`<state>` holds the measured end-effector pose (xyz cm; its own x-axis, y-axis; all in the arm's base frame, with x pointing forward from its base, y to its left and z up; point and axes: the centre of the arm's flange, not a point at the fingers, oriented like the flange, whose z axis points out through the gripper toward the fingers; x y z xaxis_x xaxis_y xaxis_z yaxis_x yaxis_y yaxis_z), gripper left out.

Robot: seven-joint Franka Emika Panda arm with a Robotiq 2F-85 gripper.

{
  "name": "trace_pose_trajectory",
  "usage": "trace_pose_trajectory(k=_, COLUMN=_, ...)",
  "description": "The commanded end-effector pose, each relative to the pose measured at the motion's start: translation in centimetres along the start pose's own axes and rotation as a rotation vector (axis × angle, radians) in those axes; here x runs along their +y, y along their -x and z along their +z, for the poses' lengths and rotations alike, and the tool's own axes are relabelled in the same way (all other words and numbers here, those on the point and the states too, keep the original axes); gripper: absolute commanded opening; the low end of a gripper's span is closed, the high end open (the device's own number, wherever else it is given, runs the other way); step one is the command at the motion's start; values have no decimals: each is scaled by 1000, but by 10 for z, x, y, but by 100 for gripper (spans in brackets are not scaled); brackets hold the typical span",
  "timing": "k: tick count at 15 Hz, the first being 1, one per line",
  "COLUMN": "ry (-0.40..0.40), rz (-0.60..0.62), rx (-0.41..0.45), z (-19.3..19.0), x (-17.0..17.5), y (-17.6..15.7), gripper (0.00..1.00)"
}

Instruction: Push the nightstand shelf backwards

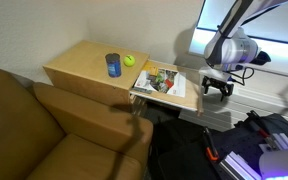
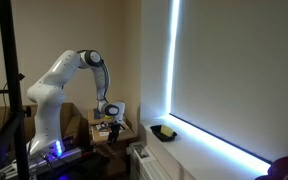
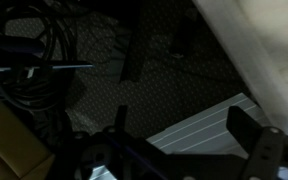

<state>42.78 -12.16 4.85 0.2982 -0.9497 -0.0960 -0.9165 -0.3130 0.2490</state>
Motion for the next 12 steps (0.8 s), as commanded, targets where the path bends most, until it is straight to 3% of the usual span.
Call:
trace_pose_trajectory(k=1, ry=-21, rz=-22, rx=1, z=8, x=-31, y=-1, gripper=100)
trace_pose_trajectory(k=4, ry=-9, rz=-34, rx=-56, z=15, x=-41, y=2, gripper=100)
trace_pose_trajectory(k=8, ry=-148, rz=-106, rx=-150, z=2, x=-72, y=18, gripper=100)
trace_pose_trajectory(k=12, ry=-252, rz=-275, rx=-120, z=-41, x=-141, y=55, gripper=100)
